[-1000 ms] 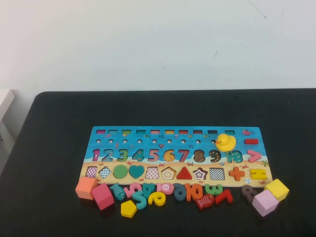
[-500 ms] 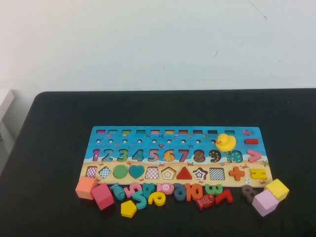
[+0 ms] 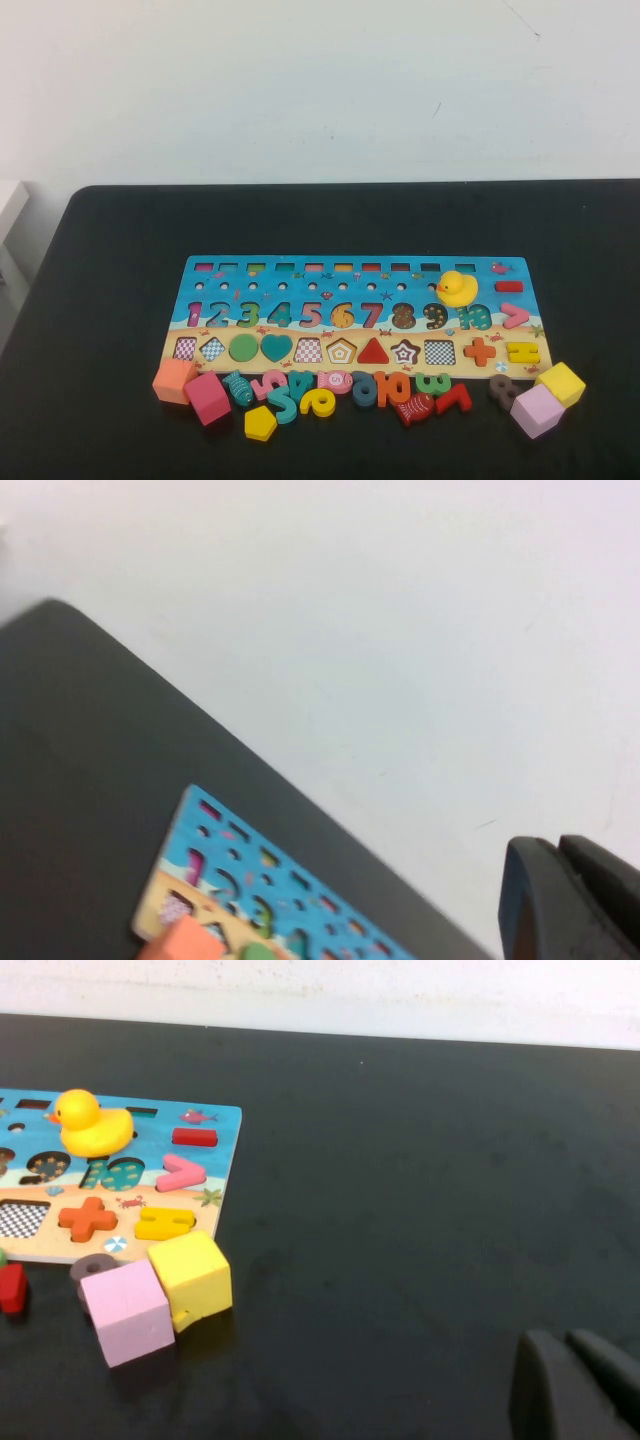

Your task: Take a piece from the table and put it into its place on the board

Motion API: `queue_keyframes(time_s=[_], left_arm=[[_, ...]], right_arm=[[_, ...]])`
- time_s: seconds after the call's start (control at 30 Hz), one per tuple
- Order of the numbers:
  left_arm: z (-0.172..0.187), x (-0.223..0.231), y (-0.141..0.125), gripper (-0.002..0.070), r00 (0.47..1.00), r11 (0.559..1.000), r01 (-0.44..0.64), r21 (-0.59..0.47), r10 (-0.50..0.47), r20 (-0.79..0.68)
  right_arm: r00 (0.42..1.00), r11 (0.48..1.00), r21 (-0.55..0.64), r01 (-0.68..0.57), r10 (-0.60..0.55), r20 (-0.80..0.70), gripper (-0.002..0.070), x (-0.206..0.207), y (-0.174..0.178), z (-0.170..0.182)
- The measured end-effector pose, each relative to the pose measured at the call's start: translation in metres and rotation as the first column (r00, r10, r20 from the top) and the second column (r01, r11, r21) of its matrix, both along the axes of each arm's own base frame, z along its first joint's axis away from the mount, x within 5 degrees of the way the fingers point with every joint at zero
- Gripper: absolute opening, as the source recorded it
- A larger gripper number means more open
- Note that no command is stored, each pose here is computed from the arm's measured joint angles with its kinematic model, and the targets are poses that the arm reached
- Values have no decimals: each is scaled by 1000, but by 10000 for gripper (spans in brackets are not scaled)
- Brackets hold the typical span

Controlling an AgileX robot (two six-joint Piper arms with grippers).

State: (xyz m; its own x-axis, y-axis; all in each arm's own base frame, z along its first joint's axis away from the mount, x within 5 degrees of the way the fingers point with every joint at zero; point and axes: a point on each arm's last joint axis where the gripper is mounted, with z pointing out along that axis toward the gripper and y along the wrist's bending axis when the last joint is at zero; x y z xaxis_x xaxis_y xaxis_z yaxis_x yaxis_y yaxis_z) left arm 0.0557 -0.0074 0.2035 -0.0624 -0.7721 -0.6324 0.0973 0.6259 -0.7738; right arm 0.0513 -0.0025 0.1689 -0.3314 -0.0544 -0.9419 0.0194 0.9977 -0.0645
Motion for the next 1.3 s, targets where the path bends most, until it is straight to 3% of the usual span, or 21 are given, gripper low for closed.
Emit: queue_keyframes(time_s=[0.13,0.23,0.4,0.53,0.57,0.6,0.7,0.87,1.1,1.3], left_arm=[[0,0,0,-1,1000,998,4,-64,-4,-3],[0,0,0,-1,1000,999,4,-33,-4,-2],[22,-6,-8,-1,996,967,88,237,-84,-30],[57,-5,-13,-1,980,852,194,486,-144,-139],[78,1,-16,-1,963,771,261,580,-170,-208],[88,5,-17,-1,952,726,298,619,-184,-244],[119,21,-21,-1,918,601,395,695,-224,-328],[152,59,-29,-1,814,391,581,714,-287,-505],[177,125,-36,-1,698,251,715,653,-319,-641],[171,173,-42,-1,568,186,823,537,-331,-754]], right_arm=[[1000,1000,0,0,0,0,19,0,0,0],[1000,1000,0,0,0,0,19,0,0,0],[1000,1000,0,0,0,0,19,0,0,0],[1000,1000,0,0,0,0,19,0,0,0],[1000,1000,0,0,0,0,19,0,0,0],[1000,1000,0,0,0,0,19,0,0,0],[1000,1000,0,0,0,0,19,0,0,0],[1000,1000,0,0,0,0,19,0,0,0],[1000,1000,0,0,0,0,19,0,0,0],[1000,1000,0,0,0,0,19,0,0,0]])
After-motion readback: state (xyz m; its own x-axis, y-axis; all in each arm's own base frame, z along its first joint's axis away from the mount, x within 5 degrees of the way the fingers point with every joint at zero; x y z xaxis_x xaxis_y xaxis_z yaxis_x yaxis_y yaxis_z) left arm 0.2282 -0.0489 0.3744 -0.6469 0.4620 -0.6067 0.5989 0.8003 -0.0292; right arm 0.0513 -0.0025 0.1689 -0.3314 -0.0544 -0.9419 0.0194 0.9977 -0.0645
